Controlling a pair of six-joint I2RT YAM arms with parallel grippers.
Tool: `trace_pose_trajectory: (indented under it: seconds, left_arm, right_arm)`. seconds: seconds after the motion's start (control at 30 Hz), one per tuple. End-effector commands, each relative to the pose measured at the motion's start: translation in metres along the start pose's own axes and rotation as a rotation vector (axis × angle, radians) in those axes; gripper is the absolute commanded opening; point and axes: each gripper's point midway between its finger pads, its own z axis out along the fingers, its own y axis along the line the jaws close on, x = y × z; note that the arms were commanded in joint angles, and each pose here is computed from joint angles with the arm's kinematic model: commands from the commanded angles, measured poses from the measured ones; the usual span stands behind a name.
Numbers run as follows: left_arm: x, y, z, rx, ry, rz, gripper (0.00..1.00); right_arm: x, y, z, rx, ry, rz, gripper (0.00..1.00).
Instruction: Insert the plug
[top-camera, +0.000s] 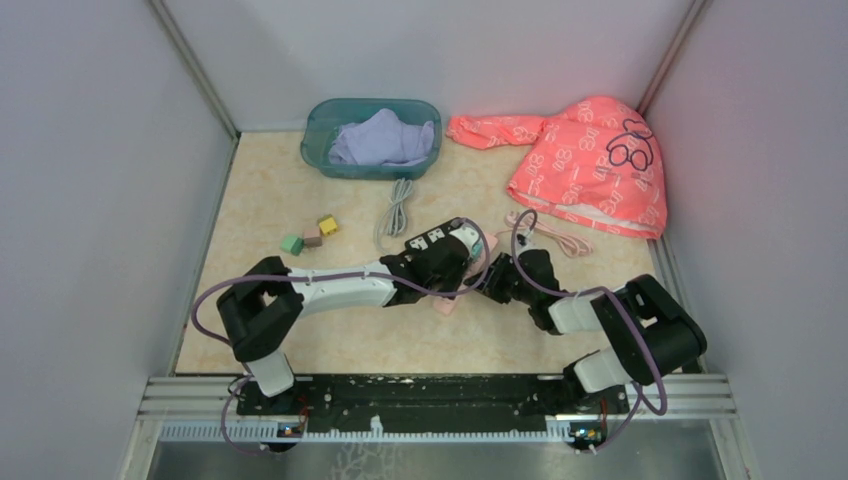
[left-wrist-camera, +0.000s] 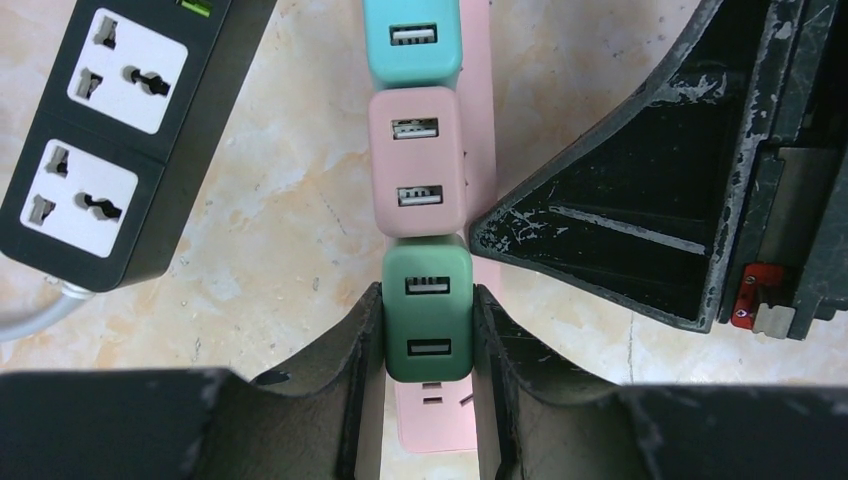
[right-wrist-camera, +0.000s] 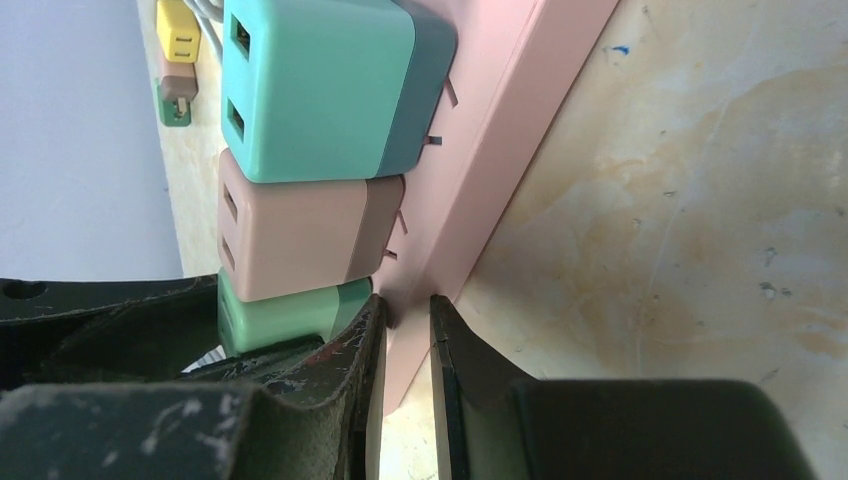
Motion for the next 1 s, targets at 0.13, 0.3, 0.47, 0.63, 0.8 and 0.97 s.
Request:
trace_pose_trajectory:
  seconds: [0.13, 0.3, 0.47, 0.63, 0.8, 0.97]
  left_arm:
    - [0.072, 0.008, -0.032, -0.012, 0.291, 0.025, 0.54]
    - [0.041, 0.007, -0.045, 0.002, 0.197, -0.003, 0.66]
    - [0.015, 0.019, -0.065, -0.005, 0.111, -0.048, 0.75]
    - [0.002, 0.051, -0.078, -0.045, 0.065, -0.112, 0.8]
    - [-0.005, 0.102, -0.091, -0.129, 0.027, -0.203, 0.82]
    - [-0.002, 0.158, -0.106, -0.264, 0.004, -0.274, 0.87]
  right_arm:
    - [0.003, 0.027, 0.005, -0.068, 0.026, -0.071, 0.19]
    - [0.0, 0.03, 0.002, -0.073, 0.012, -0.083, 0.2]
    - [-0.007, 0.04, -0.004, -0.101, -0.019, -0.112, 0.25]
    - [-0.014, 0.047, -0.012, -0.117, -0.056, -0.158, 0.35]
    - [-0.021, 0.054, -0.021, -0.129, -0.092, -0.212, 0.44]
    - [-0.033, 0.054, -0.032, -0.104, -0.159, -0.279, 0.54]
